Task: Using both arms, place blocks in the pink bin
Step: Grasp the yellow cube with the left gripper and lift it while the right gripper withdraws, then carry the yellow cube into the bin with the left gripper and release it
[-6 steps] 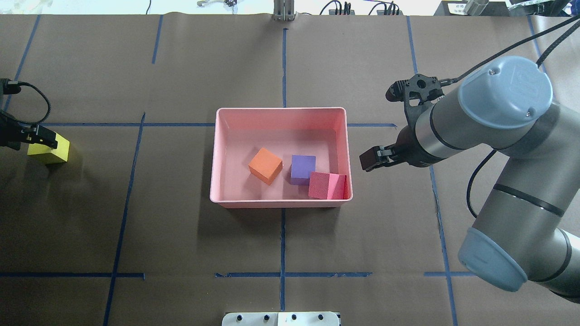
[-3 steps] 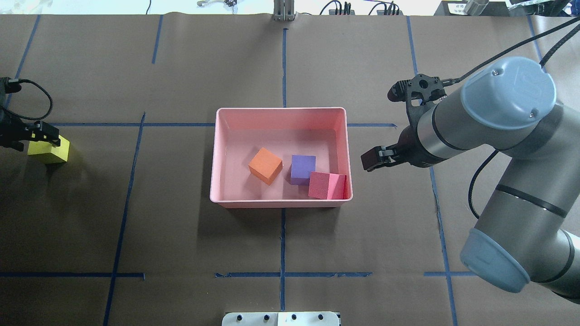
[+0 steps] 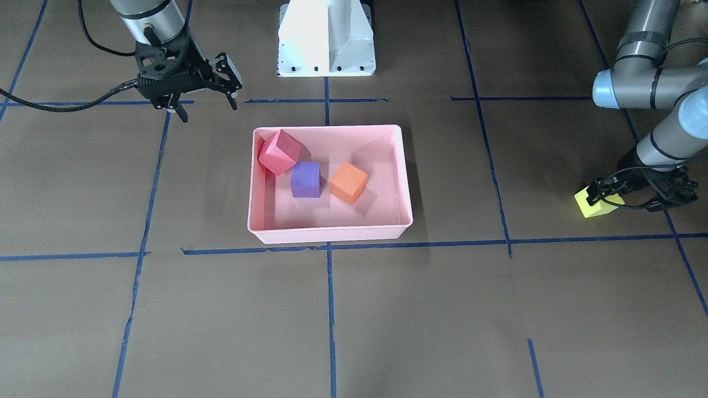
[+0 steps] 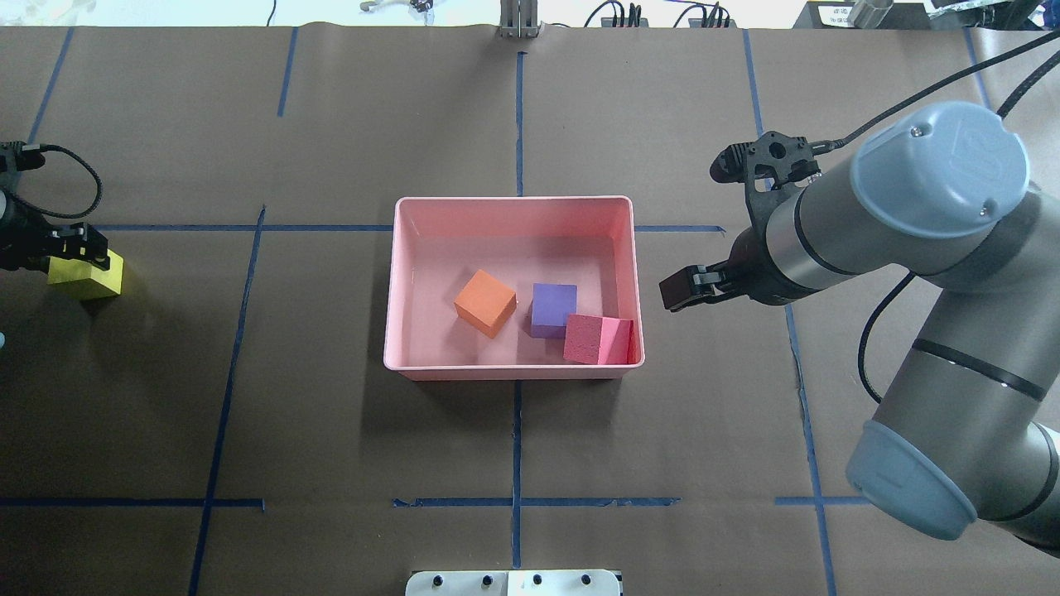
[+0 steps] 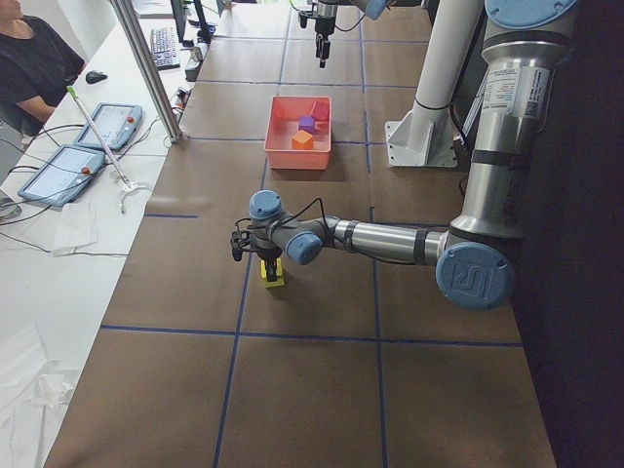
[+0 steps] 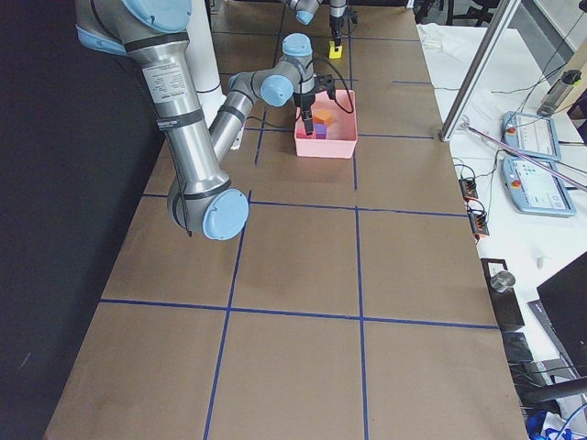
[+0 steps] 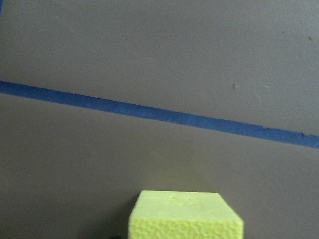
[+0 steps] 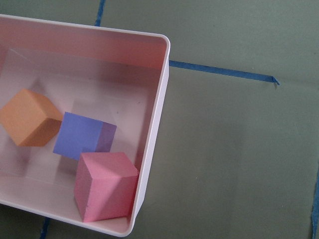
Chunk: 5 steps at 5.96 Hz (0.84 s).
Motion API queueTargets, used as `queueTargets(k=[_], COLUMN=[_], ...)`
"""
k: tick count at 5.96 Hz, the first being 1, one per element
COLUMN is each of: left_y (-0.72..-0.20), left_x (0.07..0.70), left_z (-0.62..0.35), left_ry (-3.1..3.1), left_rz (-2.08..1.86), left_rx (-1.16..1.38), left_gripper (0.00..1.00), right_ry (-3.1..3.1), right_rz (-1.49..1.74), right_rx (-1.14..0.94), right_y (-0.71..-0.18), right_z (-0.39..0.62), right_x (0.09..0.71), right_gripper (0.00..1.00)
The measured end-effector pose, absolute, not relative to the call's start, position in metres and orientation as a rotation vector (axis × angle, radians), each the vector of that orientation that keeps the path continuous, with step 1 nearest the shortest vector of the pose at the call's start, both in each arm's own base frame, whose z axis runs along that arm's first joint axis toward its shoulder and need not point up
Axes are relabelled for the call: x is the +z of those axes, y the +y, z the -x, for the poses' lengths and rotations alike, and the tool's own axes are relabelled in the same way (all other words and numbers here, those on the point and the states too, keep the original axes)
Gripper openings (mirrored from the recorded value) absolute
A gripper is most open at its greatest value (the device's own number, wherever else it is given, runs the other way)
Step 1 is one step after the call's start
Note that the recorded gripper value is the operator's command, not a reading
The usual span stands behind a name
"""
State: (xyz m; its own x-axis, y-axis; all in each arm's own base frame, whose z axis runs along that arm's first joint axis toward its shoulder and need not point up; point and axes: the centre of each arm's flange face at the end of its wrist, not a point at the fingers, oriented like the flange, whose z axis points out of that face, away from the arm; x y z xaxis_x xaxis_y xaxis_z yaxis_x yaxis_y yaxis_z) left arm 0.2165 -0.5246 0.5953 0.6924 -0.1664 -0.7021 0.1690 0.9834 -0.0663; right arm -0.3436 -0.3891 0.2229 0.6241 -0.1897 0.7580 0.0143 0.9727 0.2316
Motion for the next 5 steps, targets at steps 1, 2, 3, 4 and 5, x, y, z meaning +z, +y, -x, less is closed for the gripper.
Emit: queueTargets(k=[1, 2, 3, 4, 5], left_y=[-0.526, -0.525, -0.525, -0.517, -0.493], left_x=[0.565, 0.502, 0.427, 0.350, 0.278], left_z=[-0.222, -0.229, -0.245, -0.279, -0.314], left_ry=[0.847, 0.966, 1.072, 1.161, 1.238], left_rz=[0.005, 0.035, 0.068, 0.124, 0.208], left_rx=[-0.195, -0.231, -0.280, -0.329, -0.371], left_gripper=[0.01, 0.01, 0.02, 0.04, 0.06], right_ry=[-0.896, -0.901, -0.901, -0.899, -0.892], right_rz=[-0.214, -0.217, -0.218, -0.218, -0.213], right_rx=[-0.115, -0.112, -0.108, -0.103, -0.099], right_y=[-0.389, -0.388, -0.387, -0.386, -0.386], right_z=[0.340, 0.334, 0.328, 0.324, 0.321], right_x=[0.221, 0.221, 0.222, 0.225, 0.230], right_gripper=[1.00, 1.00, 1.00, 1.00, 1.00])
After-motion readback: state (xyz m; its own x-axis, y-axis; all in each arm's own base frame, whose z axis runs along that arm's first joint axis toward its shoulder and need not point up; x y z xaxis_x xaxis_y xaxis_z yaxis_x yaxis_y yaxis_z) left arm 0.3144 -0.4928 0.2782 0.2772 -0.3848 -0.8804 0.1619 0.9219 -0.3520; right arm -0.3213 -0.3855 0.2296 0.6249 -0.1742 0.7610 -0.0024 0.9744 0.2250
